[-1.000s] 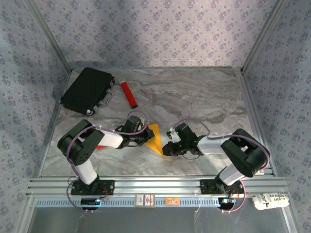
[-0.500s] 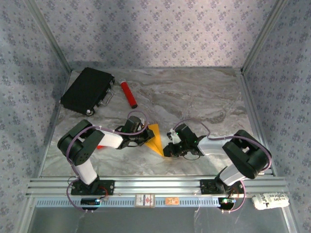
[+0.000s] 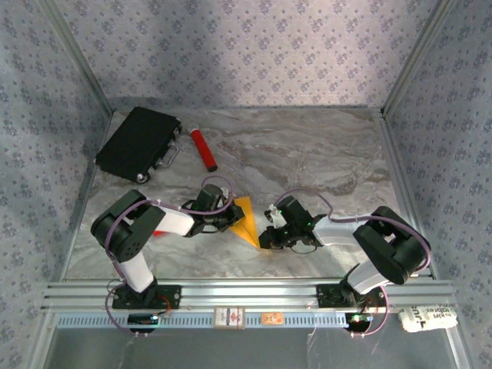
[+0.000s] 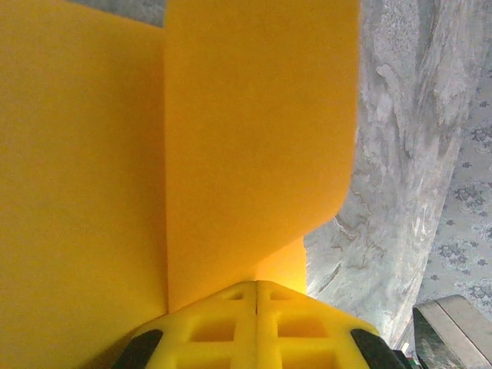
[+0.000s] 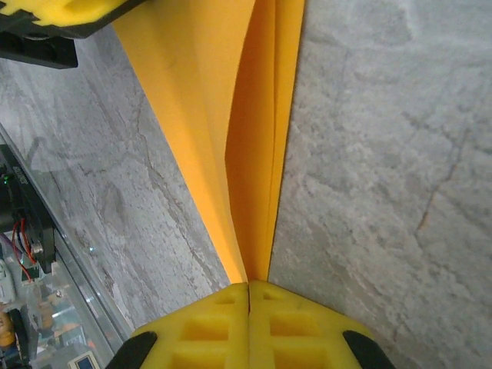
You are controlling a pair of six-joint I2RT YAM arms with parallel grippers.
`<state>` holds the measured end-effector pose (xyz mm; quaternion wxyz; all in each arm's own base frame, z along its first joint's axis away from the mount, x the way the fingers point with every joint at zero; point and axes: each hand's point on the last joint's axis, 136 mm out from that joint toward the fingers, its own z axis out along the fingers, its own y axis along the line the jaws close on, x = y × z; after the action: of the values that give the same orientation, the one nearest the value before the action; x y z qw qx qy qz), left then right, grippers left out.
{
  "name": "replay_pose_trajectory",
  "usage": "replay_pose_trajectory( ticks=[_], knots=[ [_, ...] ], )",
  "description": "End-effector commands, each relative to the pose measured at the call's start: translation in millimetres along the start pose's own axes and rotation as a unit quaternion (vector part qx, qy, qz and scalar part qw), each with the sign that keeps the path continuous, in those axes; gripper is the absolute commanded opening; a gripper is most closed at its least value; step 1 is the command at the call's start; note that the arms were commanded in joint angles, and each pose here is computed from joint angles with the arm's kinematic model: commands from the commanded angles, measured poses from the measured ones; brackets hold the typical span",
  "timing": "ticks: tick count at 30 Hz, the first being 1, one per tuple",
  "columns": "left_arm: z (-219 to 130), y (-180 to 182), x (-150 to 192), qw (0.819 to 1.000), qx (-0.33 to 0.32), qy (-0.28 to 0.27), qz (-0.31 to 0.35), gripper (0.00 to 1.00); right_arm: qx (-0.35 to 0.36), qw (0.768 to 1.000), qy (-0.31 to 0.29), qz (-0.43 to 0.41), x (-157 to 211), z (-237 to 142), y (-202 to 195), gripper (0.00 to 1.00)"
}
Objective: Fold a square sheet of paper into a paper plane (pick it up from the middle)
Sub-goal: Fourth fold the wing at the center of the table.
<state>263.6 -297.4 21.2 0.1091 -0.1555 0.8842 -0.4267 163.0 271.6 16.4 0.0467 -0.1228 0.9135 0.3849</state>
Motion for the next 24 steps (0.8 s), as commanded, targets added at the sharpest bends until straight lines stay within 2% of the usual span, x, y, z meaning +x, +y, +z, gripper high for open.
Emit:
replay_pose_trajectory(
  ticks=[1, 9, 16, 24],
  knots=[
    [-0.4, 37.1, -0.3, 0.998, -0.058, -0.012, -0.018, 0.04, 0.068, 0.992, 0.092, 0.060, 55.1, -0.7, -36.8, 0.02],
    [-0.6, 38.1, -0.6, 0.998, -0.059, -0.013, -0.019, 0.03, 0.090, 0.990, 0.103, 0.042, 60.8, -3.9, -40.7, 0.10],
    [0.0, 37.7, -0.9, 0.998, -0.058, -0.014, -0.018, 0.03, 0.099, 0.988, 0.113, 0.039, 64.7, -5.2, -42.2, 0.07],
    [-0.2, 37.0, -1.7, 0.998, -0.057, -0.015, -0.018, 0.03, 0.160, 0.978, 0.135, 0.024, 72.0, -11.2, -53.1, 0.08]
  ],
)
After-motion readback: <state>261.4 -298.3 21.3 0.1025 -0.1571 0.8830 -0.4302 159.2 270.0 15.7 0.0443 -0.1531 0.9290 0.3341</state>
